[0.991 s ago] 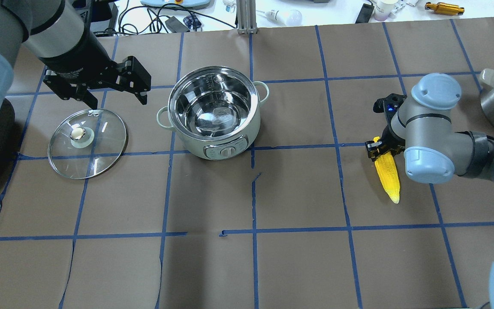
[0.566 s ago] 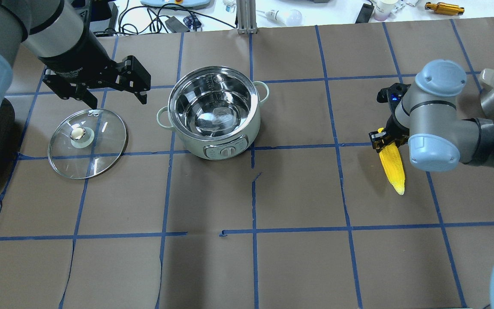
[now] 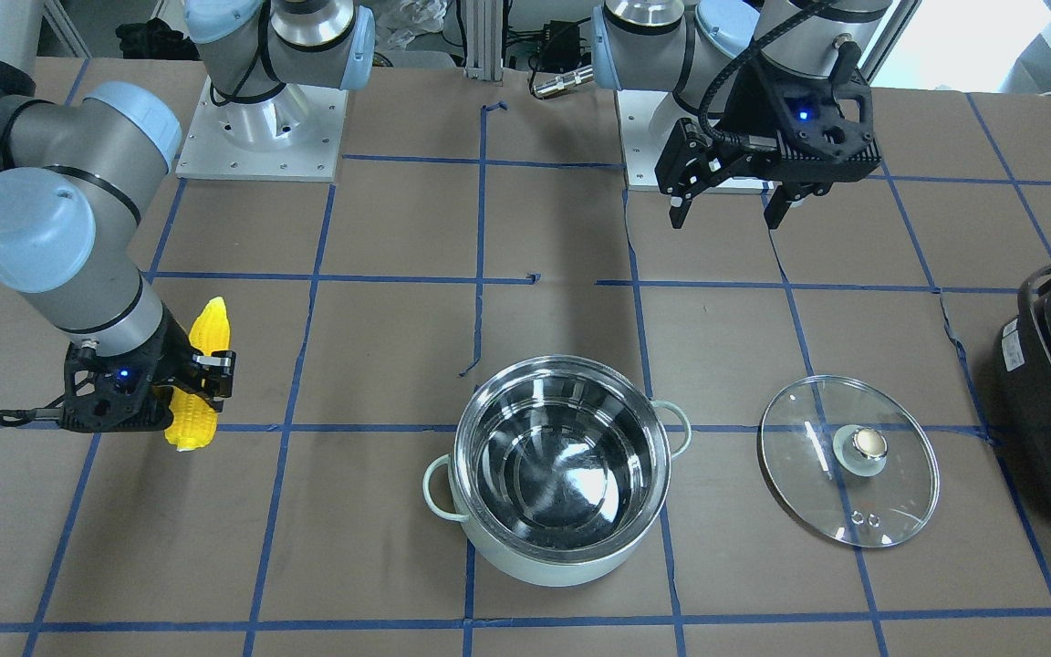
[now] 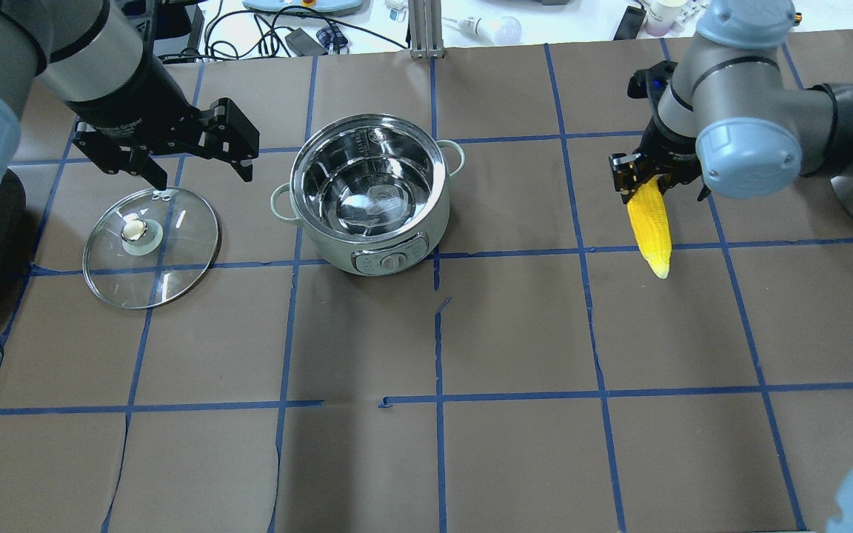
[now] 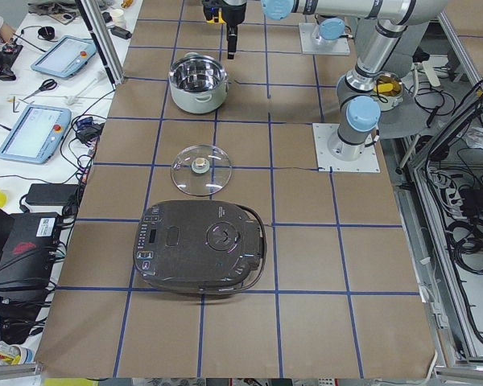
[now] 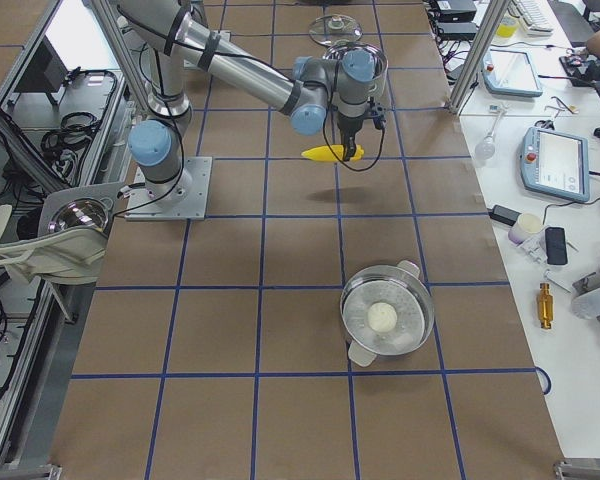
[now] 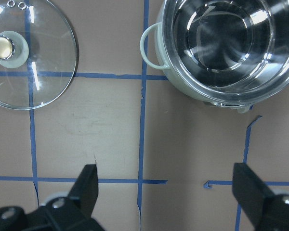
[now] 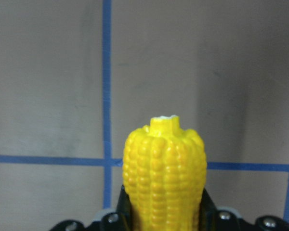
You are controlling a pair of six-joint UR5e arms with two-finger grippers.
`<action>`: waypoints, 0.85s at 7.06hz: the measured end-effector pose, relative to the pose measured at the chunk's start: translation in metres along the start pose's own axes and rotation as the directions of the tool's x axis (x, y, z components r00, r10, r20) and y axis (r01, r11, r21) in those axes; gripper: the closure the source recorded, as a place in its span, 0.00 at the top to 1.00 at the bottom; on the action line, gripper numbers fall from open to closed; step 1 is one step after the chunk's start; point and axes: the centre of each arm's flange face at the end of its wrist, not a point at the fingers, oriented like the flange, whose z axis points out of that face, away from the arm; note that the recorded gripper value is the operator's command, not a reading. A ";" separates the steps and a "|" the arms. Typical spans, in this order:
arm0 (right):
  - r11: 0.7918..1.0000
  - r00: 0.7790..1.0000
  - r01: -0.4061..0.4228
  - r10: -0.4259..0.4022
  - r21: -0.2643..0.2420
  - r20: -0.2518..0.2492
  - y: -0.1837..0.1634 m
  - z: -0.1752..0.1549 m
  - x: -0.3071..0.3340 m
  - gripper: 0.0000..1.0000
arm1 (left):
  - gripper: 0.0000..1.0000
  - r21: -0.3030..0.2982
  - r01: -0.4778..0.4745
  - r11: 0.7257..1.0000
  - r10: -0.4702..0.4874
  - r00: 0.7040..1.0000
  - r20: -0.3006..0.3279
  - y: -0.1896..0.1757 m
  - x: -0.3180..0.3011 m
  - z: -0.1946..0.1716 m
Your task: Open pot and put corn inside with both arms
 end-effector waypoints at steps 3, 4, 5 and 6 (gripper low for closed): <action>0.986 0.978 -0.161 0.154 0.035 0.142 -0.020 -0.062 -0.124 0.01 | 1.00 -0.005 -0.001 1.000 0.001 1.000 -0.002 0.001 0.001 0.003; 0.980 0.961 -0.196 0.186 0.032 0.206 -0.029 -0.073 -0.164 0.01 | 1.00 -0.005 0.000 1.000 0.000 1.000 0.001 0.002 0.000 0.003; 0.974 0.943 -0.228 0.216 0.018 0.253 -0.036 -0.078 -0.201 0.00 | 1.00 -0.005 -0.001 1.000 0.001 1.000 0.004 0.002 0.000 0.003; 0.972 0.934 -0.234 0.221 0.012 0.282 -0.041 -0.073 -0.232 0.00 | 1.00 -0.005 -0.001 1.000 0.001 1.000 0.005 0.002 -0.001 0.003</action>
